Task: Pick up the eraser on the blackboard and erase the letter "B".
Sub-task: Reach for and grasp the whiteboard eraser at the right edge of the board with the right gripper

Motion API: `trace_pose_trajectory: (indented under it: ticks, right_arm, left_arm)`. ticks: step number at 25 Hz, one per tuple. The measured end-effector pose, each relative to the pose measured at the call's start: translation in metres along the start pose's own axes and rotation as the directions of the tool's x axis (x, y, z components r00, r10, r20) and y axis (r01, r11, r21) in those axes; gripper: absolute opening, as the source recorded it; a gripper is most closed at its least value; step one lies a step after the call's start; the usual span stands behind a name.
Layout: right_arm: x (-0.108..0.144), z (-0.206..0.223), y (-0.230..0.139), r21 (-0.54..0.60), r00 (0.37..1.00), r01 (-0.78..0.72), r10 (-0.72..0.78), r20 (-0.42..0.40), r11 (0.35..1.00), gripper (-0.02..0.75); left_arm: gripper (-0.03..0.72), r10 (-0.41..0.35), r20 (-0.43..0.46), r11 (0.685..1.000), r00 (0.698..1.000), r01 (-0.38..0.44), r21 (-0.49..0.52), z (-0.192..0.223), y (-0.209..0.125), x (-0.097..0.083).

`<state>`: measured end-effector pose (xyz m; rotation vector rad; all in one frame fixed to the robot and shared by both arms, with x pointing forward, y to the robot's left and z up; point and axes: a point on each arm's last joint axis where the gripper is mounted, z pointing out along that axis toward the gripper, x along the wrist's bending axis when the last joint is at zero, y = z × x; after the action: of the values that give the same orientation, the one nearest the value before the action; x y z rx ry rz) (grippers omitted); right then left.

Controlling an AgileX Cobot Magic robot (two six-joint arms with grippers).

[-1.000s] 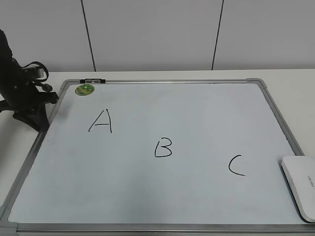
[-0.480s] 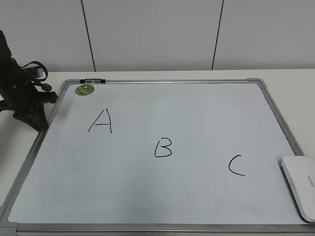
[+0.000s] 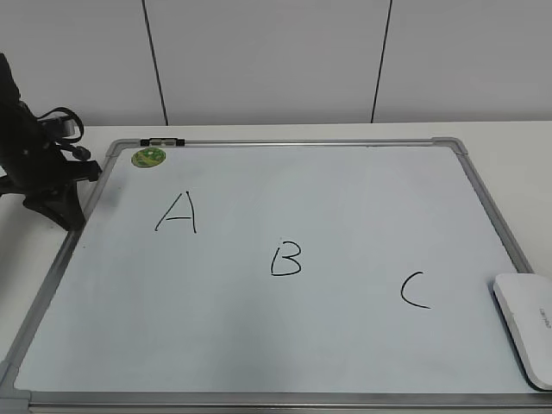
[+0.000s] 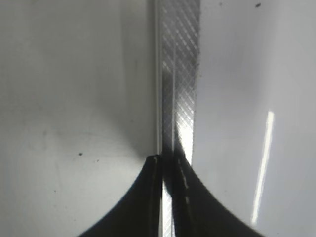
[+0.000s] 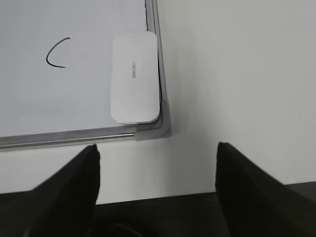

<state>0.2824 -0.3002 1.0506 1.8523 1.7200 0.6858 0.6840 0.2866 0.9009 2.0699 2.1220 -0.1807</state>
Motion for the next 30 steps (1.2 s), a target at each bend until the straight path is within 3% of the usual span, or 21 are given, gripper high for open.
trace_pose_trajectory:
  ticks: [10, 18, 23, 30]
  right_arm:
    - [0.0, 0.033, 0.078, 0.1, 0.999, 0.04, -0.04, -0.003, 0.994, 0.521]
    - [0.011, 0.048, 0.127, 0.132, 0.994, 0.067, -0.055, -0.094, 0.989, 0.521]
    - [0.017, 0.09, 0.131, 0.339, 0.99, 0.094, -0.052, -0.132, 0.936, 0.523]
    - [0.019, 0.133, 0.13, 0.48, 0.99, 0.093, -0.029, -0.139, 0.872, 0.557]
  left_arm:
    - [0.023, 0.0, 0.0, 1.0, 1.0, 0.0, 0.0, 0.0, 0.0, 0.0]
    - [0.026, 0.0, 0.0, 1.0, 1.0, 0.0, 0.0, 0.0, 0.0, 0.0]
    - [0.028, 0.0, 0.0, 1.0, 1.0, 0.0, 0.0, 0.0, 0.0, 0.0]
    - [0.032, 0.0, 0.0, 1.0, 1.0, 0.0, 0.0, 0.0, 0.0, 0.0]
